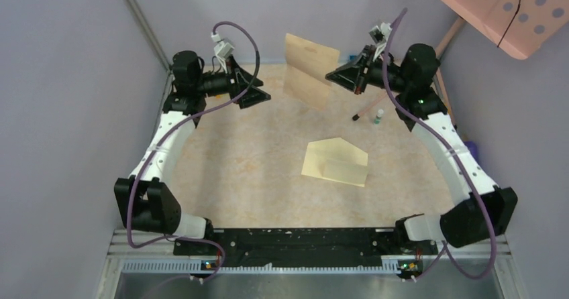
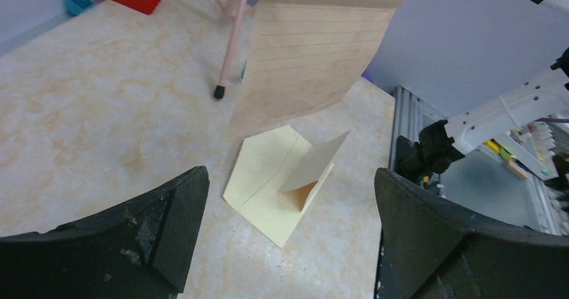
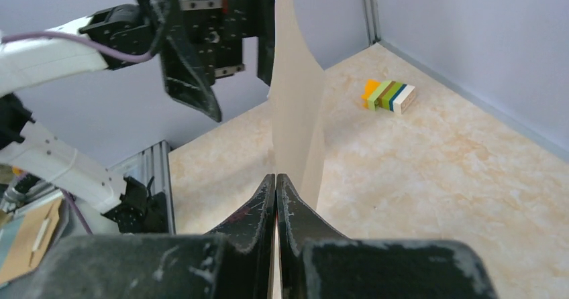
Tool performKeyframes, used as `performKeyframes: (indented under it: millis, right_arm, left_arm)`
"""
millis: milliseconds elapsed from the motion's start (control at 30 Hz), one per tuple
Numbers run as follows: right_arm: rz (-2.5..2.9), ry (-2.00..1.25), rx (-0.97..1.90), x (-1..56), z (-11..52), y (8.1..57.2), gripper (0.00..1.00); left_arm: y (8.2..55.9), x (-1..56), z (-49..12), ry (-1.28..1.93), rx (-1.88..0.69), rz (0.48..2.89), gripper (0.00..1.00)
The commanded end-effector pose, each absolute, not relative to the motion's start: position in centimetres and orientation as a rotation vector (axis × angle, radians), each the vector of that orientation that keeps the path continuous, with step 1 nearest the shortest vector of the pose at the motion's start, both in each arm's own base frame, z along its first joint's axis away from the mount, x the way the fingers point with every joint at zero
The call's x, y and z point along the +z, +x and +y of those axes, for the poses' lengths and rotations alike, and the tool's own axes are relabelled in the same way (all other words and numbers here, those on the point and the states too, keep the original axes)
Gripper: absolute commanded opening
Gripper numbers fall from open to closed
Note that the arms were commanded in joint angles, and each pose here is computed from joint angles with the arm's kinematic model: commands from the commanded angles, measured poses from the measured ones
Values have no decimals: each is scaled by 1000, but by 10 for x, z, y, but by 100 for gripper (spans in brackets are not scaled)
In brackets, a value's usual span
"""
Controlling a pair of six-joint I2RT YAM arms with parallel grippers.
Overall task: Place the letter into the envelope and seal it
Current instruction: Fold the letter.
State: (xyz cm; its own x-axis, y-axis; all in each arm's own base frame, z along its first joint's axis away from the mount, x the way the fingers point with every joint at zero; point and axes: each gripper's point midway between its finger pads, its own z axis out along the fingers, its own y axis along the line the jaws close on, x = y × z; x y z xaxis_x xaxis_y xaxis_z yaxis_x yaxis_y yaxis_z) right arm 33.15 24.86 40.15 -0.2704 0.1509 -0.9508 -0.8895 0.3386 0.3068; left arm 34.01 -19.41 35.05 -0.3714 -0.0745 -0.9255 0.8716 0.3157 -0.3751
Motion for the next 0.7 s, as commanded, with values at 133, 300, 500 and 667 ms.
performKeyframes:
  millis: [133,300,500,667]
  right_arm:
    - [1304,-836,1043,422,228,276,0]
    - [1281,-830,1015,421,223,268,0]
    - [1252,-806,1004,423,220,266,0]
    - [1251,-790,963,421,217,270,0]
  left_arm:
    - [310,370,-248,906,-1383,1527,98]
    - [294,376,-256,921,-1428,1463,98]
    - [275,370,-259,966,-1513,1445,91]
    - [260,363,-264,1007,-1542,1440,81]
